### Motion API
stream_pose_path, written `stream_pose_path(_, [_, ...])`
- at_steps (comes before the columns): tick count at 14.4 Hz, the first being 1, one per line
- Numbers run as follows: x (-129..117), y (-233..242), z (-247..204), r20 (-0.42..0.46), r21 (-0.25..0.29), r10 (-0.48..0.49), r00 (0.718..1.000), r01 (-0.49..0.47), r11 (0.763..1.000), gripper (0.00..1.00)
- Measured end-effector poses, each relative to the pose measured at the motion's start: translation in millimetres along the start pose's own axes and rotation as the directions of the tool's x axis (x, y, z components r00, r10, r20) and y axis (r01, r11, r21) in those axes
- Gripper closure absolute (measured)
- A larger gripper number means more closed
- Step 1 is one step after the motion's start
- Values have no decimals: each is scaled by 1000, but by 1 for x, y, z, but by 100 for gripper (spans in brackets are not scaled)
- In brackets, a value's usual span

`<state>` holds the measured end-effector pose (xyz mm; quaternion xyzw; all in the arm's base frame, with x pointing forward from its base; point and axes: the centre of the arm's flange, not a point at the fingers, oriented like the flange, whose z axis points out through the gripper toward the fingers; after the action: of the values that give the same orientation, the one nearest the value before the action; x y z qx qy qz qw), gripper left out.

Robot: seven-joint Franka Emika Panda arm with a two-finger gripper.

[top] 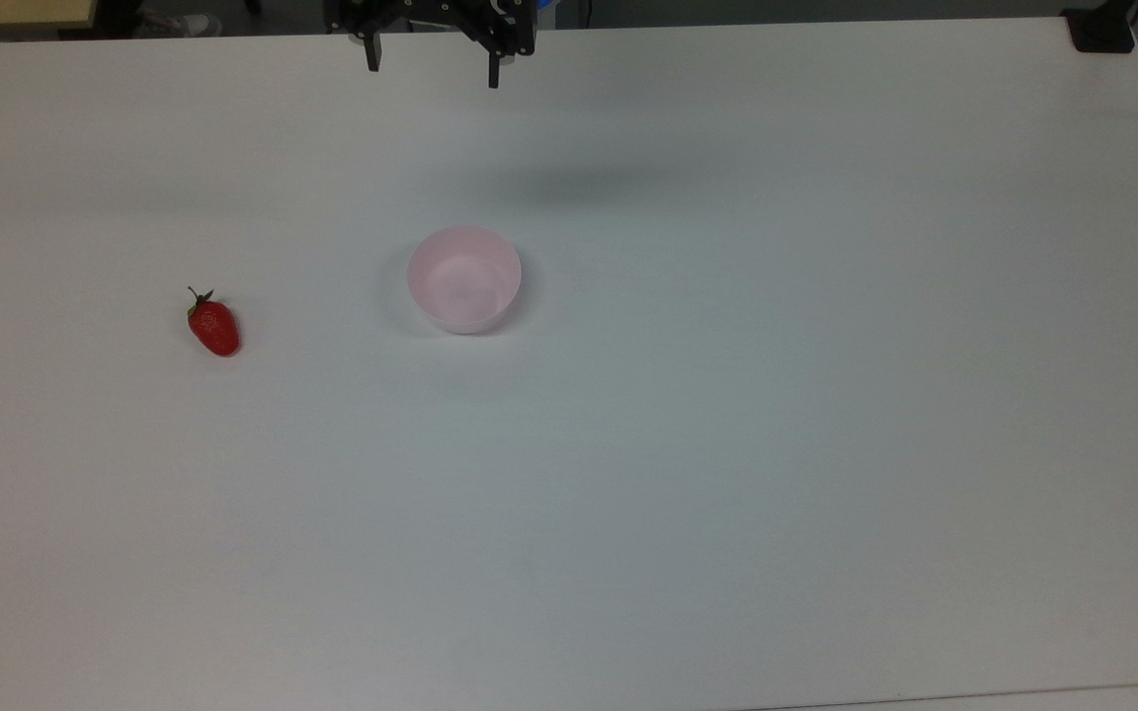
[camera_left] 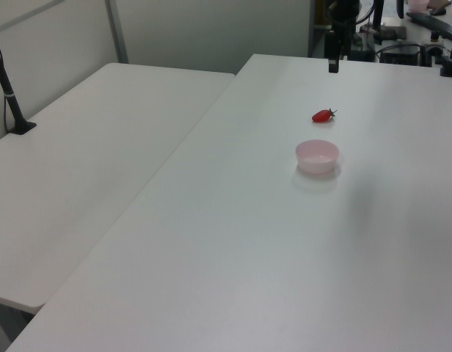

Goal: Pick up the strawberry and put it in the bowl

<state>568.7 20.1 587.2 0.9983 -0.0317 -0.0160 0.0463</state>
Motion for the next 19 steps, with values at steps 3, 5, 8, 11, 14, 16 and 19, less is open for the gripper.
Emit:
stream_pose_path(3, [0,1,0,0,0,-14,1000,14,1000,0])
stream_pose_path(5, [0,2,0,0,0,-17,1000,17,1000,0])
stream_pose_path(8, [0,3,0,1,0,-17,1000,17,1000,0])
stream_pose_path(11, [0,3,1,2,0,-21,1000,21,1000,0])
stream_pose_path(14, [0,6,3,6,0,-98,995,98,995,0])
stream_pose_path(16, [2,21,5,10,5,-136,991,136,991,0])
stream_pose_path(19, [3,65,10,12,40,-176,984,175,984,0])
